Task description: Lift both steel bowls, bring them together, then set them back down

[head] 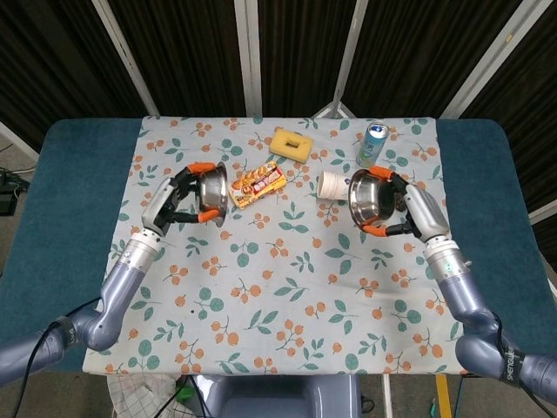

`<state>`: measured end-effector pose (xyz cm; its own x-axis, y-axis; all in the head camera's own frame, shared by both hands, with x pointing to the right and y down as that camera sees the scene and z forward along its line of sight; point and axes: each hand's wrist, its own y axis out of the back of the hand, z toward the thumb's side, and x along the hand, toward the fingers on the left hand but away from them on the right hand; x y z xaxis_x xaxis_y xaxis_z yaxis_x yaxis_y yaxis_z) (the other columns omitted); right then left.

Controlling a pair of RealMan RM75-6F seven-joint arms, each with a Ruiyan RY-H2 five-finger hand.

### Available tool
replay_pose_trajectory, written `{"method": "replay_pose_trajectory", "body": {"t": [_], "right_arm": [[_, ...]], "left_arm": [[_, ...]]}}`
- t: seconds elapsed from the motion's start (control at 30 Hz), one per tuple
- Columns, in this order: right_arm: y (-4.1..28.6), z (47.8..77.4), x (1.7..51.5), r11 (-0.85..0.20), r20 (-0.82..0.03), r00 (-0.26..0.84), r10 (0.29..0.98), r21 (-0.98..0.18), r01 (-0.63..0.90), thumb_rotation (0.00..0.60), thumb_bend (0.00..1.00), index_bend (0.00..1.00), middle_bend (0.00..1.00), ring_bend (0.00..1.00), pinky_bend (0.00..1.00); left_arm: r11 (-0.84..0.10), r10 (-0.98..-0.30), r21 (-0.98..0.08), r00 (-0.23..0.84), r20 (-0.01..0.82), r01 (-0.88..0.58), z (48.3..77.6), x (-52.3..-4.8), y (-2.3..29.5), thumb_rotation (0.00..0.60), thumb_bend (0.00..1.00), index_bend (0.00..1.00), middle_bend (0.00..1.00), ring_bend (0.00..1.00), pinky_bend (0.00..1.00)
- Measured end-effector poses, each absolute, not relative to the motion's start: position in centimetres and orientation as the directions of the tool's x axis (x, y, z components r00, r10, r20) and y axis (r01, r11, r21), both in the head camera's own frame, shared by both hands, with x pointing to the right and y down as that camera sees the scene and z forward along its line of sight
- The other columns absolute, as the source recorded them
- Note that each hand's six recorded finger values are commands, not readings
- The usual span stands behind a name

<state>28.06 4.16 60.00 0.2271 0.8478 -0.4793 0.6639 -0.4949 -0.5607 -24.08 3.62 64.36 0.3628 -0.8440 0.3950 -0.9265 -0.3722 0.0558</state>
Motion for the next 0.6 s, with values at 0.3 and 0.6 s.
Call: {"method": "replay_pose_trajectory", "body": {"t": [0.3, 0.6], "right_arm": [[2.9, 59.7, 23.5, -0.489, -0.46, 0.319, 0.829, -0.319, 0.812, 0.6, 0.16, 0.39, 0.27, 0.38, 0.25], [1.2, 59.9, 19.7, -0.485, -0.442, 0.354, 0.824, -0.227, 0.845, 0.6, 0.15, 0.39, 0.27, 0.38, 0.25]], "left_arm": [[-0.306, -0.881, 0.252, 0.374, 0.291, -0.918, 64.2, -25.6, 2.7, 0.6, 0.02, 0.47, 0.36, 0.16, 0.43], [-0.388, -0.843, 0.276, 0.459, 0.281, -0.88, 65.9, -22.3, 3.5, 0.6, 0.02, 0.47, 0.36, 0.16, 0.43]]}}
